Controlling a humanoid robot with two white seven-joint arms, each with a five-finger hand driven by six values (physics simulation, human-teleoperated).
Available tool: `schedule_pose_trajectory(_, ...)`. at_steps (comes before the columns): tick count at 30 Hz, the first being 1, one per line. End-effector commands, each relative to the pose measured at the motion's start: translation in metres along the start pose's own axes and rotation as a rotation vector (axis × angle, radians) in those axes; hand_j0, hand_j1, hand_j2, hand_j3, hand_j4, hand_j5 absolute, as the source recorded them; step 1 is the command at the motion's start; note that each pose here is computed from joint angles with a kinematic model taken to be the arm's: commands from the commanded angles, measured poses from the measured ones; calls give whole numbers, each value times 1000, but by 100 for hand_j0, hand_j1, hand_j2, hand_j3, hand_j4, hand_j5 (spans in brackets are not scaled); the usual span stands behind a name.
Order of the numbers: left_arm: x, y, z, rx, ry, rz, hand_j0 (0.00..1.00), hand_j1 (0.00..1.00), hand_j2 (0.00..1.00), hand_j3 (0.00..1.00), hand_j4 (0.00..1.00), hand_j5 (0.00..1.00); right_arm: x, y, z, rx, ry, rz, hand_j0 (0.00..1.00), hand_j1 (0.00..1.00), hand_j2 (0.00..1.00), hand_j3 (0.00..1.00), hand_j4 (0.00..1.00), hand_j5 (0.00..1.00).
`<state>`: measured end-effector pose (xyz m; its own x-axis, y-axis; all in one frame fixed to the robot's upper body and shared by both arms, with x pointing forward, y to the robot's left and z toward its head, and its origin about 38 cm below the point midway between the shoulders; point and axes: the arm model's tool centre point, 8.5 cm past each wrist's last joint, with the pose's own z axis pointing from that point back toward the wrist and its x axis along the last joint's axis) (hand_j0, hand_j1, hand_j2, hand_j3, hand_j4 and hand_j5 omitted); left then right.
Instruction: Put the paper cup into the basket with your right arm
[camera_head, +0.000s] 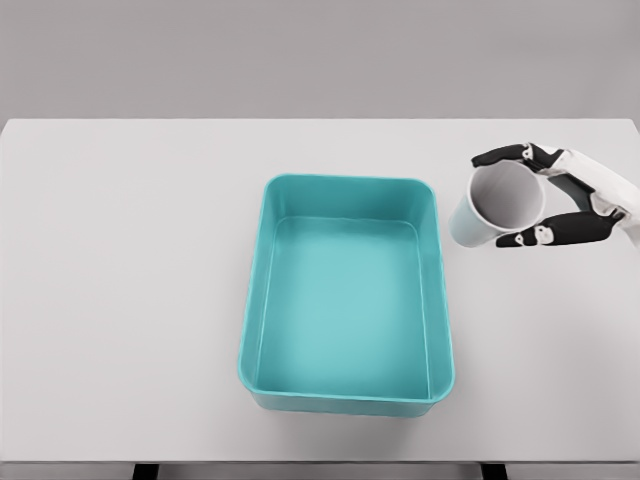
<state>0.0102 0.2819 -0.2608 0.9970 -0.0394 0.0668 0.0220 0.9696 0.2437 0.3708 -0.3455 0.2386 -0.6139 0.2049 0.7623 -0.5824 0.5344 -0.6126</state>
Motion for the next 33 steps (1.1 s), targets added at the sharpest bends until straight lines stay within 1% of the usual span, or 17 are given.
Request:
schedule_pose_trajectory(1, 0, 0, 0, 0, 0, -1, 100, 100, 100, 100, 100, 100, 7, 2, -5, 9, -26, -1, 71, 71, 71, 71, 71, 71)
schedule_pose_trajectory(6, 0, 0, 0, 0, 0, 0, 100, 100, 100, 100, 100, 100, 16, 6, -14, 33, -56, 10, 70, 70, 70, 70, 70, 70)
schedule_pose_trajectory(14, 0, 0, 0, 0, 0, -1, 100, 100, 100, 100, 100, 100, 22, 14, -25, 41, -99, 7, 70, 70, 70, 70, 70, 70)
schedule_pose_trajectory(17, 0, 0, 0, 0, 0, 0, 100, 100, 100, 100, 100, 100, 26, 17, -32, 42, -128, 7, 70, 70, 70, 70, 70, 70)
schedule_pose_trajectory(18, 0, 0, 0, 0, 0, 0, 100, 100, 100, 100, 100, 100, 27, 19, -35, 46, -136, 9, 69, 69, 69, 69, 69, 69)
schedule_pose_trajectory(19, 0, 0, 0, 0, 0, 0, 100, 100, 100, 100, 100, 100, 28, 24, -44, 62, -153, 20, 69, 69, 69, 69, 69, 69)
schedule_pose_trajectory(20, 0, 0, 0, 0, 0, -1, 100, 100, 100, 100, 100, 100, 27, 30, -50, 76, -160, 14, 70, 70, 70, 70, 70, 70)
schedule_pose_trajectory(22, 0, 0, 0, 0, 0, 0, 100, 100, 100, 100, 100, 100, 27, 35, -58, 84, -174, 20, 70, 70, 70, 70, 70, 70)
schedule_pose_trajectory(24, 1, 0, 0, 0, -1, 1, 100, 100, 100, 100, 100, 100, 25, 36, -60, 92, -153, 20, 70, 70, 70, 70, 70, 70)
schedule_pose_trajectory(26, 1, 0, 0, 0, -1, 1, 100, 100, 100, 100, 100, 100, 23, 41, -64, 100, -158, 17, 70, 70, 70, 70, 70, 70)
schedule_pose_trajectory(29, 0, 0, 0, 0, 0, -1, 100, 100, 100, 100, 100, 100, 17, 52, -74, 115, -133, 26, 70, 70, 70, 70, 70, 70)
schedule_pose_trajectory(31, 0, 0, 0, 0, 0, 0, 100, 100, 100, 100, 100, 100, 17, 55, -76, 123, -130, 34, 70, 70, 70, 70, 70, 70)
schedule_pose_trajectory(33, 0, 0, 0, 0, 0, 0, 100, 100, 100, 100, 100, 100, 14, 64, -81, 146, -123, 42, 70, 70, 70, 70, 70, 70)
